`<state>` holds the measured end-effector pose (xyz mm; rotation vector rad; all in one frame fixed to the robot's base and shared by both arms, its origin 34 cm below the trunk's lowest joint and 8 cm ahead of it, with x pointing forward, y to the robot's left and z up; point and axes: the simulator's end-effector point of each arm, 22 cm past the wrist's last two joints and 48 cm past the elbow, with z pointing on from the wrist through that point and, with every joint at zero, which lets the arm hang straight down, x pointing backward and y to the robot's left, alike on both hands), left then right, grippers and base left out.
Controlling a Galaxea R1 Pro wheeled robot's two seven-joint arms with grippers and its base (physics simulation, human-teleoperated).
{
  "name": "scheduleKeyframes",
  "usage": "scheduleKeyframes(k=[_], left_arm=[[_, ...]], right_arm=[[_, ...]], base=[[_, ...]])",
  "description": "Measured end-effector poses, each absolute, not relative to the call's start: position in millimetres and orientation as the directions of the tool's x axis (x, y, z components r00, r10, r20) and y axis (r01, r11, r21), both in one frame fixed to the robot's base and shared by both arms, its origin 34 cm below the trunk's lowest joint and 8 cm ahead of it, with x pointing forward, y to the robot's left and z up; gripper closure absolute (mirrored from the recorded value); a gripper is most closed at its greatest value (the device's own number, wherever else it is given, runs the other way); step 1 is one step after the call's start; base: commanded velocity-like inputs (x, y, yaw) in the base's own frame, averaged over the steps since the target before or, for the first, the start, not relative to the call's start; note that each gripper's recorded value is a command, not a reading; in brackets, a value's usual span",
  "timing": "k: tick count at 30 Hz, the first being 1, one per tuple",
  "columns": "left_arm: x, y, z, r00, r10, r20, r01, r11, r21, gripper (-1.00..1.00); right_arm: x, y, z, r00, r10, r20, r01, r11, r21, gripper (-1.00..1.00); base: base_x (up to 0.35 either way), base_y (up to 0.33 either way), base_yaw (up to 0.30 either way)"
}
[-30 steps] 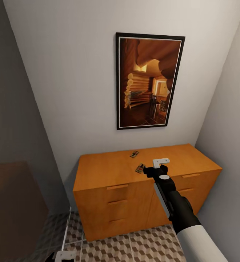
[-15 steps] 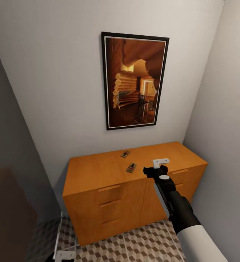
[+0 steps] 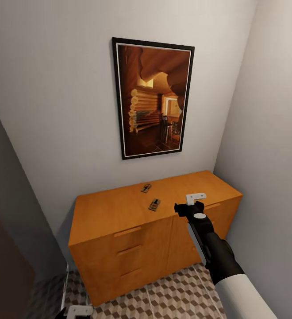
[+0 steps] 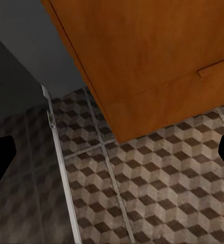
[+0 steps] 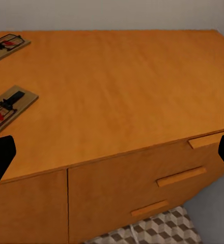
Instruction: Take the four mousetraps from the cabinet in the bathroom and place them on the bathroom floor. Make sure all four end up on the same floor surface, and ensure that at least two of them are either under or directly next to the same bathroom sink.
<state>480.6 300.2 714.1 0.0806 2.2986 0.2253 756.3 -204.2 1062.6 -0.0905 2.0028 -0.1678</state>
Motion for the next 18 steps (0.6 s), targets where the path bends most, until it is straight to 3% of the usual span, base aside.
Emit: scheduleKeyframes(k=[18], left_arm=[[480.7,300.1,714.1,-0.672,0.131,-0.729,-0.013,0.982,0.188,-1.0]], right_arm=[[755.5,-198.9,1061.2,-0.429,-0.137,-0.893,0.008,0.988,-0.155,-1.0]], base=[[0.001,0.026,-0.004]])
